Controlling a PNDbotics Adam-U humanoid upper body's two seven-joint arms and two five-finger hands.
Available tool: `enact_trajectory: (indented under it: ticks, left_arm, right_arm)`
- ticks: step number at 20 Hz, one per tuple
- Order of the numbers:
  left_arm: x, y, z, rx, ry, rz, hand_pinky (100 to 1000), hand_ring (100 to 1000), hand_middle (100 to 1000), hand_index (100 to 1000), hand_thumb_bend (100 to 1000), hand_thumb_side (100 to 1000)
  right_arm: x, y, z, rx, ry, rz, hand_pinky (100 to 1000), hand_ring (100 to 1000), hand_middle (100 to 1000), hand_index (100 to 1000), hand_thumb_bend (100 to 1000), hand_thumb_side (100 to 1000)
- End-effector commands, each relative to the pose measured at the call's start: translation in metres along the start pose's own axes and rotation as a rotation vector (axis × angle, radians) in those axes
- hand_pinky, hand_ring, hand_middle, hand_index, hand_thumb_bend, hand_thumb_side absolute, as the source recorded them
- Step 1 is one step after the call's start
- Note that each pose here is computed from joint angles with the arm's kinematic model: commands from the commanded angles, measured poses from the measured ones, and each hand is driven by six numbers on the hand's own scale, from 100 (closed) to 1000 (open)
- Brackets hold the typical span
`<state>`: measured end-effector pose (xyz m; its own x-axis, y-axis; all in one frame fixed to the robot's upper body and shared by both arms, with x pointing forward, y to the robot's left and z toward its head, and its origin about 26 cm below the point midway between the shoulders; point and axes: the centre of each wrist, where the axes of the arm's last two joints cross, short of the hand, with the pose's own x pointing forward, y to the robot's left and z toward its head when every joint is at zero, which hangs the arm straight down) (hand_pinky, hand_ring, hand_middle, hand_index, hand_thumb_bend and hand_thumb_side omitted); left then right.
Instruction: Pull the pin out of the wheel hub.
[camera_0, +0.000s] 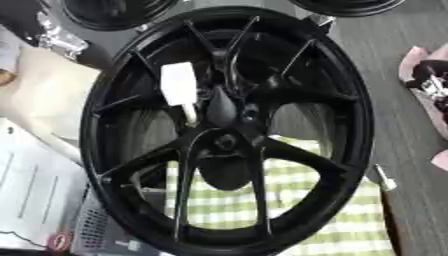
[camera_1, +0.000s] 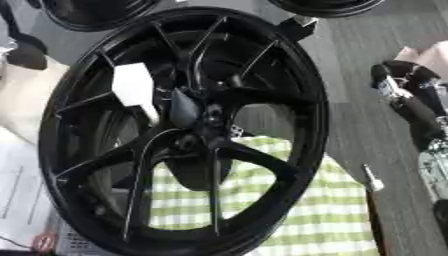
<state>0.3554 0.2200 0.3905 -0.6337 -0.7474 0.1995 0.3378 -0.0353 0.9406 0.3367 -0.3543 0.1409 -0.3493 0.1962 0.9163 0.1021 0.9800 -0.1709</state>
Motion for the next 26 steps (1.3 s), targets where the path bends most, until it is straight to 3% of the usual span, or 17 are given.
enact_trajectory:
  ticks: [1, 12, 20, 26]
  left_arm:
    - [0.005, 0.007, -0.005, -0.013, 0.002, 0.031, 799, 813, 716, 818, 711, 481]
    - [0.009, 0.005, -0.033, -0.088, -0.003, 0.134, 803, 830, 734, 845, 756, 432]
    - [0.01, -0.001, -0.043, -0.127, 0.02, 0.132, 804, 823, 730, 839, 775, 394]
    - [0.02, -0.005, -0.04, -0.073, 0.054, 0.075, 818, 829, 742, 848, 757, 418]
  right_arm:
    - [0.009, -0.005, -0.005, 0.011, -0.023, 0.028, 900, 663, 608, 726, 399, 404]
    - [0.009, -0.003, -0.007, 0.017, -0.025, 0.018, 899, 662, 607, 725, 393, 405]
    - [0.01, -0.001, -0.008, 0.021, -0.028, 0.012, 899, 660, 606, 724, 388, 401]
    - [0.011, 0.001, -0.009, 0.028, -0.033, 0.012, 898, 658, 605, 723, 391, 407]
